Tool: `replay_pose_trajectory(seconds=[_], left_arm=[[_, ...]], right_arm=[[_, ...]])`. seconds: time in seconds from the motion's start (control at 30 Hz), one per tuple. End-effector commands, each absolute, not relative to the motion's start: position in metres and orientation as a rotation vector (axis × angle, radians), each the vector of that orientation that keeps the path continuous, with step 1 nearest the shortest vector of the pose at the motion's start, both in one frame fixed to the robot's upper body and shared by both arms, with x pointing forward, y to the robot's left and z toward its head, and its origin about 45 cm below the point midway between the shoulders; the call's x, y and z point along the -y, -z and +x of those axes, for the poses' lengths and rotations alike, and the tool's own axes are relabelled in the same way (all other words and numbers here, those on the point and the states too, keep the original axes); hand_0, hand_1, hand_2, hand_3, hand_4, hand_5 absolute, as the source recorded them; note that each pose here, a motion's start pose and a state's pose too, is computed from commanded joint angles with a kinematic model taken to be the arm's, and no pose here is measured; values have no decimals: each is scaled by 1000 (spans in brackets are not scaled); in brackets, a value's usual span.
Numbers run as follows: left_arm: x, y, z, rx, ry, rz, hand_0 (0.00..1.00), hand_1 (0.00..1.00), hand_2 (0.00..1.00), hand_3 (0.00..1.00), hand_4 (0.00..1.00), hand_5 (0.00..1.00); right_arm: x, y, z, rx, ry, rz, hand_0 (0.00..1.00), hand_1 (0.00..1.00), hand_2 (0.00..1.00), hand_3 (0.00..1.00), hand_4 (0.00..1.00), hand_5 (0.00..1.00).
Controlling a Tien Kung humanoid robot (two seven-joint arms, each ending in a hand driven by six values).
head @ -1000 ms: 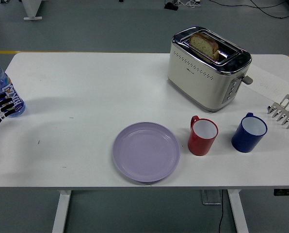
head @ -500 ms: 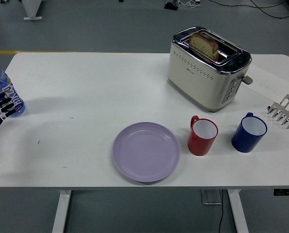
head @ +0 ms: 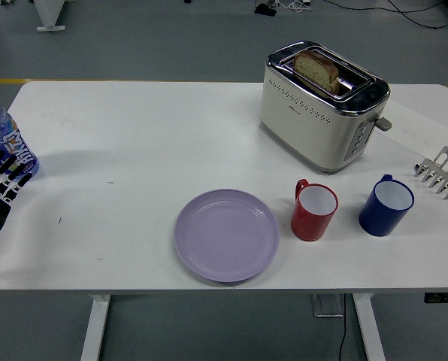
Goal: Push plate across desktop
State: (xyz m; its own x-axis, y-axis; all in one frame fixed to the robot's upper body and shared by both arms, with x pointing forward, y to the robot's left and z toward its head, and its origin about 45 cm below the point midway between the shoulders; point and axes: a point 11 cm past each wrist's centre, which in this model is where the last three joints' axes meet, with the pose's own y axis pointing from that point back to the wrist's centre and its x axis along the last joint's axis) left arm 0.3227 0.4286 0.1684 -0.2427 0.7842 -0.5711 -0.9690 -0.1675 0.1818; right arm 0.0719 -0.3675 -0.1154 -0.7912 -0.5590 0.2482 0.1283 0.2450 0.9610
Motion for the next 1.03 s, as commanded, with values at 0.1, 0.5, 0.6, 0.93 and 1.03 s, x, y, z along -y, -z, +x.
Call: replay_pose_trajectory(seconds=[0.1, 0.5, 0.6, 0.93, 1.03], left_arm=[[-429, -170, 323, -625, -1725, -446, 676, 712, 694, 676, 571, 998], [-431, -169, 323, -635, -1738, -492, 681, 714, 694, 678, 570, 998], [-432, -169, 322, -633, -1744, -489, 678, 713, 694, 678, 565, 998], [-433, -165, 320, -638, -1750, -482, 674, 712, 693, 679, 564, 998], [-433, -163, 318, -642, -1752, -477, 674, 712, 693, 679, 564, 998]], right_arm=[[367, 115, 73, 1962, 1593, 393, 552, 451, 594, 584, 307, 496], [366, 116, 72, 1957, 1597, 394, 552, 452, 594, 584, 307, 496], [366, 116, 72, 1958, 1598, 393, 552, 452, 595, 584, 307, 496], [366, 116, 68, 1952, 1597, 384, 552, 452, 594, 584, 307, 496], [366, 117, 66, 1949, 1598, 379, 552, 452, 594, 584, 307, 496]])
